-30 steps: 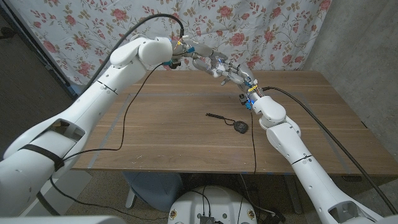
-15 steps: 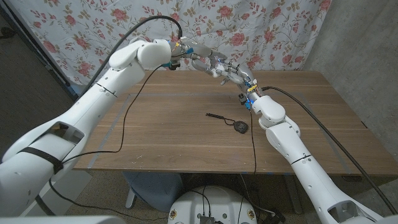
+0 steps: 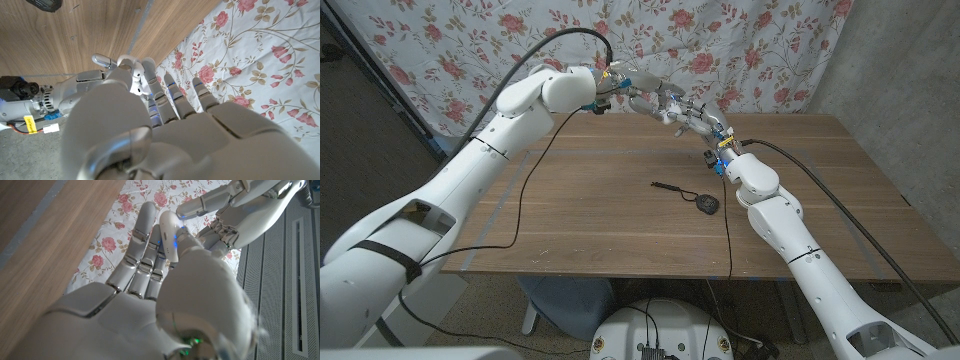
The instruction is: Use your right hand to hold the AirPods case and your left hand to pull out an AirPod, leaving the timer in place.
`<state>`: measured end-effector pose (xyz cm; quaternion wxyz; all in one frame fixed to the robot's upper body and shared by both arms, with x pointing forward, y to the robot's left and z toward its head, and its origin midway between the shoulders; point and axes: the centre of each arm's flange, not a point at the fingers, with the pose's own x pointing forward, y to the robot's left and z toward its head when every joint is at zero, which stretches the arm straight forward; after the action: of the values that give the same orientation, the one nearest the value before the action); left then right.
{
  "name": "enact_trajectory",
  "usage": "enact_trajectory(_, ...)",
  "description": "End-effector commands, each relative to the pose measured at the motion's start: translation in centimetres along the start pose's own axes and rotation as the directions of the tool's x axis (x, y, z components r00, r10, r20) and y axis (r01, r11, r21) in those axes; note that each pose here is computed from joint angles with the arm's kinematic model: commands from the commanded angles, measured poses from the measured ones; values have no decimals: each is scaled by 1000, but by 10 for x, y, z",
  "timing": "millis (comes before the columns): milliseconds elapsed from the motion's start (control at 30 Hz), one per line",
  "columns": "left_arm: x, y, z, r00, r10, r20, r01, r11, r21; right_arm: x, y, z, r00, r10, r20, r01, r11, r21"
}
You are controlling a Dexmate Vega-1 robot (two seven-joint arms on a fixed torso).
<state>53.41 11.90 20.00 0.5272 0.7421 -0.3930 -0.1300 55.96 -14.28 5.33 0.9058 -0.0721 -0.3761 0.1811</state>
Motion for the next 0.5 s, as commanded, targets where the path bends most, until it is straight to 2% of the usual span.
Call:
enact_trajectory(33, -1, 1, -1, 999, 39, -3, -39, 999, -5, 1, -1, -1, 1000, 7, -6, -7, 1000, 6)
enact_trajectory(500, -5, 0, -5, 998, 66, -1, -66, 998, -11, 5, 1, -1, 1000, 14, -8, -14, 1000, 13)
